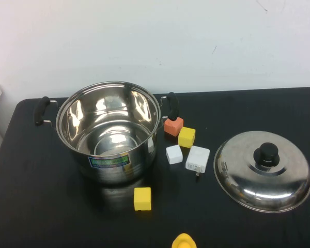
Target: Cover the pot
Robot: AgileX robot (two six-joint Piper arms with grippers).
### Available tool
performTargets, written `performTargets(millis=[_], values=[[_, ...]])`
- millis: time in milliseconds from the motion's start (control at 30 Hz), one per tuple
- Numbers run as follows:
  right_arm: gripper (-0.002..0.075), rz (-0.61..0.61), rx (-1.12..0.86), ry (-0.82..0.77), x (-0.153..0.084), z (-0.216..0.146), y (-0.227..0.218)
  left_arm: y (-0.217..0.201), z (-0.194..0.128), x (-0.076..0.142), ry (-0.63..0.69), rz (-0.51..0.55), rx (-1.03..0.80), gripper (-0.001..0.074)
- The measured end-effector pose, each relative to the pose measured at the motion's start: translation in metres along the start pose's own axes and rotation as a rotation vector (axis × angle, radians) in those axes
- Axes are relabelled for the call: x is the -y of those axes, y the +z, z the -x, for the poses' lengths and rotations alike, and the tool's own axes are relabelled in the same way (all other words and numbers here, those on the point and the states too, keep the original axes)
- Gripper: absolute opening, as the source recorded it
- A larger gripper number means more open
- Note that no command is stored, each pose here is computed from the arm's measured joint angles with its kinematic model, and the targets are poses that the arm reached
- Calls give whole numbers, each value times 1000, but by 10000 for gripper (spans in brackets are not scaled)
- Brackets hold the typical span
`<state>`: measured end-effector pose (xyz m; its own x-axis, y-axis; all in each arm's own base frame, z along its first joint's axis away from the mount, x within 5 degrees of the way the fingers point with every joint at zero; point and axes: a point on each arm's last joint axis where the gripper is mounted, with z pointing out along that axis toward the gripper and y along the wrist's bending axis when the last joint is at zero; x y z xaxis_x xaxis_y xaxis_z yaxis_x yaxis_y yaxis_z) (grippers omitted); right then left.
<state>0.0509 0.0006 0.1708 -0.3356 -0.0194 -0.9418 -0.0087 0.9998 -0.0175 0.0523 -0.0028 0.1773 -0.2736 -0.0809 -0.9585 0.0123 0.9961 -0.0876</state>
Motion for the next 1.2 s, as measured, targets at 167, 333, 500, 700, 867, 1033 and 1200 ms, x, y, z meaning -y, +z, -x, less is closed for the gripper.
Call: performTargets(millis=[167, 333, 500, 700, 867, 1033, 1200], values=[[29, 0, 0, 0, 0, 0, 0, 0, 0, 0, 0, 0, 0, -1], [29, 0, 0, 0, 0, 0, 0, 0, 0, 0, 0, 0, 0, -1], [29, 0, 0, 0, 0, 0, 0, 0, 0, 0, 0, 0, 0, -1], [29, 0, 0, 0, 0, 0, 0, 0, 0, 0, -2, 0, 0, -1], [29, 0, 0, 0, 0, 0, 0, 0, 0, 0, -2, 0, 0, -1], [29, 10, 3, 22, -1, 0, 0, 0, 0, 0, -2, 0, 0, -1], [29, 164, -11, 493, -15, 1, 0, 0, 0, 0, -2, 0, 0, -1]])
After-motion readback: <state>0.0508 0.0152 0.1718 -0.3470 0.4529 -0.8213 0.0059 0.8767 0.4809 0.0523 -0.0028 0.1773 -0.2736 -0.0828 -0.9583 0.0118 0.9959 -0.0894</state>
